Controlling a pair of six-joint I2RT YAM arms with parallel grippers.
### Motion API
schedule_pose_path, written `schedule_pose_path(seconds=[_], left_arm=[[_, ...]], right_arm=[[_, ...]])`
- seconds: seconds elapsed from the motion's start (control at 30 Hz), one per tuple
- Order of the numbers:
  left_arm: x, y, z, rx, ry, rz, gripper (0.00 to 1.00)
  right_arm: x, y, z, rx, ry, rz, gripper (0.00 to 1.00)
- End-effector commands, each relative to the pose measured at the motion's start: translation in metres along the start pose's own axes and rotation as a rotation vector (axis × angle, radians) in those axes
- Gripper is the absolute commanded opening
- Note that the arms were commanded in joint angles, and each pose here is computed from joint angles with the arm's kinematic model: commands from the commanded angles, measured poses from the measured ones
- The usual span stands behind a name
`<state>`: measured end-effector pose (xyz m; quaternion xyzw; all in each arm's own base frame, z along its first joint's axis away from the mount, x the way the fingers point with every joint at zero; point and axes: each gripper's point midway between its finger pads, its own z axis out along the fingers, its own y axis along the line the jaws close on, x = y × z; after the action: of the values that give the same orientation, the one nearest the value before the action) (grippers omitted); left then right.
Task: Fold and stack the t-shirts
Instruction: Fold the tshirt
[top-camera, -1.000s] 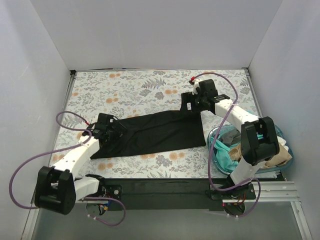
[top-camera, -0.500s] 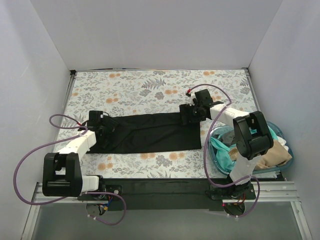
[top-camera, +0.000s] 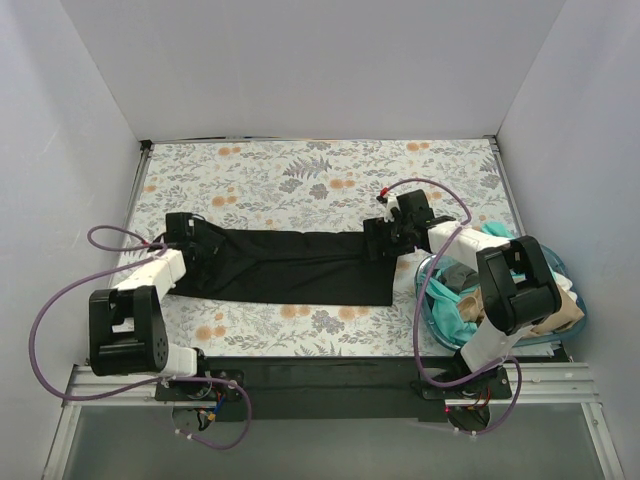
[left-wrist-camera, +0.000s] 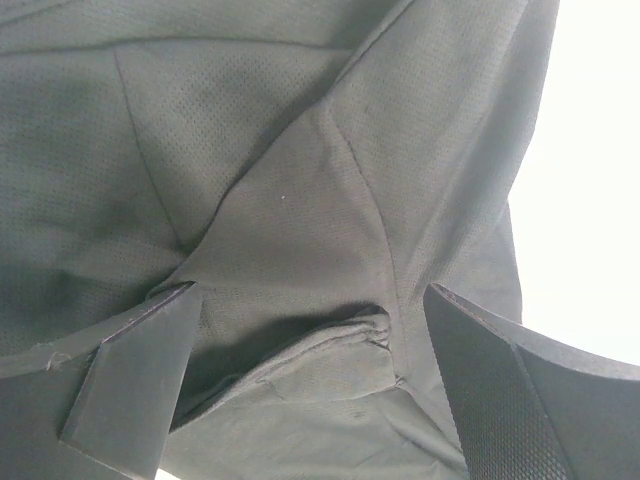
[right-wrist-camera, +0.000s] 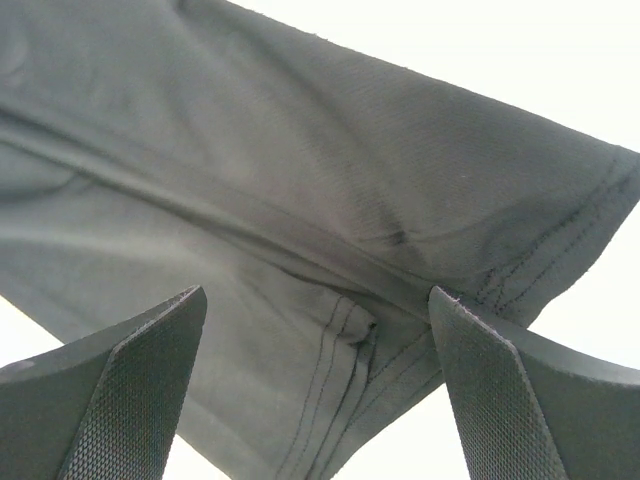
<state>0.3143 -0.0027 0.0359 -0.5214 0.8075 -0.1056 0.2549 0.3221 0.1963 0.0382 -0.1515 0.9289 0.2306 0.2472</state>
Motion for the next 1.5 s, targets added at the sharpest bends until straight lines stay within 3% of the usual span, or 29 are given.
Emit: schedule_pose_path(seconds=[0.0, 0.23, 0.43, 0.5, 0.53, 0.7, 0.73, 0.8, 0.83, 1.07, 1.17, 1.33, 1.47], left_arm=[[-0.006, 0.005, 0.015, -0.049, 0.001, 0.044, 0.94], [-0.008, -0.043, 0.043, 0.048, 0.074, 0.104, 0.94], [-0.008, -0.094, 0.083, 0.067, 0.077, 0.212, 0.94], [0.02, -0.106, 0.106, 0.066, 0.149, 0.259, 0.94], [0.015, -0.134, 0.11, 0.111, 0.135, 0.268, 0.94], [0.059, -0.198, 0.151, 0.144, 0.185, 0.39, 0.95], [0.055, -0.237, 0.144, 0.212, 0.155, 0.399, 0.95], [0.082, -0.247, 0.166, 0.213, 0.188, 0.423, 0.95], [0.08, -0.276, 0.162, 0.265, 0.171, 0.416, 0.95], [0.113, -0.292, 0.188, 0.326, 0.254, 0.315, 0.95], [0.111, -0.305, 0.175, 0.371, 0.257, 0.316, 0.95], [0.093, -0.355, 0.116, 0.532, 0.205, 0.358, 0.96], [0.066, -0.406, 0.026, 0.715, 0.097, 0.443, 0.96]], right_arm=[[-0.003, 0.023, -0.012, -0.1, -0.004, -0.014, 0.98], [-0.008, 0.054, -0.007, -0.165, -0.005, -0.079, 0.98], [0.04, 0.083, 0.011, -0.21, 0.118, -0.09, 0.98], [0.058, 0.102, 0.01, -0.235, 0.153, -0.127, 0.98], [0.074, 0.105, 0.008, -0.245, 0.184, -0.135, 0.98], [0.12, 0.16, -0.01, -0.36, 0.263, -0.276, 0.98], [0.126, 0.167, -0.012, -0.378, 0.278, -0.3, 0.98], [0.13, 0.189, -0.016, -0.422, 0.289, -0.36, 0.98], [0.128, 0.194, -0.013, -0.427, 0.291, -0.37, 0.98], [0.083, 0.249, -0.018, -0.5, 0.207, -0.459, 0.98], [0.063, 0.253, -0.02, -0.46, 0.163, -0.479, 0.98], [0.03, 0.254, -0.031, -0.379, 0.046, -0.483, 0.98], [0.032, 0.22, -0.03, -0.244, 0.046, -0.441, 0.98]])
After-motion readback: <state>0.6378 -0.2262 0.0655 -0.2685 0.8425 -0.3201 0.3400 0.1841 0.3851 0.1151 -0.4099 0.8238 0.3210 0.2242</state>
